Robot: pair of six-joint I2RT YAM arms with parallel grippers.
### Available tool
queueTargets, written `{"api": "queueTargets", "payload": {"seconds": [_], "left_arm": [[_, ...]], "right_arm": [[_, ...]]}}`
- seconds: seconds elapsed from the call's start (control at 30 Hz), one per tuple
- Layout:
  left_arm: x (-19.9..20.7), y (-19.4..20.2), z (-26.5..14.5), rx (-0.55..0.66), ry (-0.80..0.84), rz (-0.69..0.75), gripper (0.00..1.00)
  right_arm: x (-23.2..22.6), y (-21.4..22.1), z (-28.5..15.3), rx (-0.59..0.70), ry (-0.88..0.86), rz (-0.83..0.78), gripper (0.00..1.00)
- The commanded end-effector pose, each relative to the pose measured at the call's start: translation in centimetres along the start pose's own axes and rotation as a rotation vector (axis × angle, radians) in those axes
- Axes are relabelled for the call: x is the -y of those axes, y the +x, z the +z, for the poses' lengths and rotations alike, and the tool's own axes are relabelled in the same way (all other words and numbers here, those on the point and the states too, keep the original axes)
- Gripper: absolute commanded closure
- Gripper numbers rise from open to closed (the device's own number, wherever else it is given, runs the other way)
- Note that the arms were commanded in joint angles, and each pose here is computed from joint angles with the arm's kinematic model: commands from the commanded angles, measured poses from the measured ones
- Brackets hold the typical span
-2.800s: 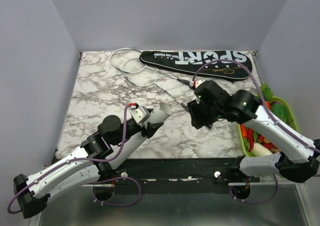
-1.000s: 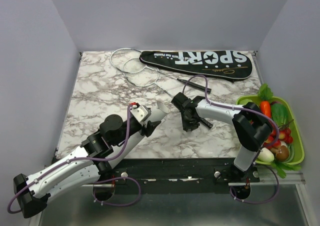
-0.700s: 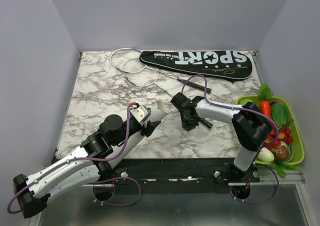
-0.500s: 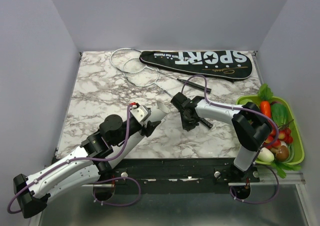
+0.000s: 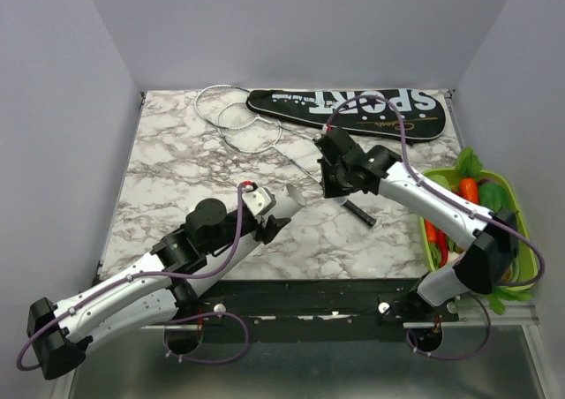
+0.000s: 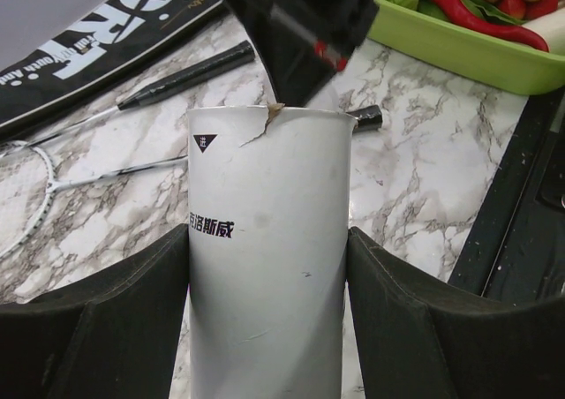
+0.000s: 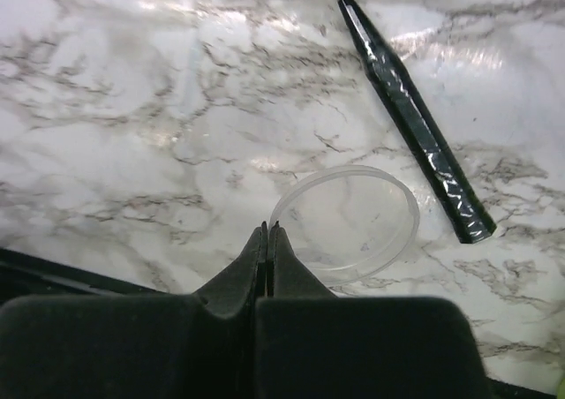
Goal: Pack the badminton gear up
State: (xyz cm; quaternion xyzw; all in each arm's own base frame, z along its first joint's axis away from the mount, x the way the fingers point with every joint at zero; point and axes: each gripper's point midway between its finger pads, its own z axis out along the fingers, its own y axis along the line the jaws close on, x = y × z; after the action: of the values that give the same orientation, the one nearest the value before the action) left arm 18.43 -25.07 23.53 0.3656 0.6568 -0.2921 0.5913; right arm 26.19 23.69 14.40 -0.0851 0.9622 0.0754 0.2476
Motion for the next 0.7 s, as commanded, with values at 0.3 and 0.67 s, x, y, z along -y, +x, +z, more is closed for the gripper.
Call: {"api": "queueTargets", "payload": {"seconds": [0.3, 0.67], "left_arm": [[4.1, -1.7, 2.7, 0.027, 0.231, -0.074, 1.0], [8.3, -4.3, 2.3, 0.091, 0.483, -0.154, 1.0]], "right_arm": [[-1.2, -2.1, -16.0, 0.167, -0.326, -0.251, 0.99], [-4.4, 1.0, -21.6, 0.192, -0.675, -0.36, 0.99]]}}
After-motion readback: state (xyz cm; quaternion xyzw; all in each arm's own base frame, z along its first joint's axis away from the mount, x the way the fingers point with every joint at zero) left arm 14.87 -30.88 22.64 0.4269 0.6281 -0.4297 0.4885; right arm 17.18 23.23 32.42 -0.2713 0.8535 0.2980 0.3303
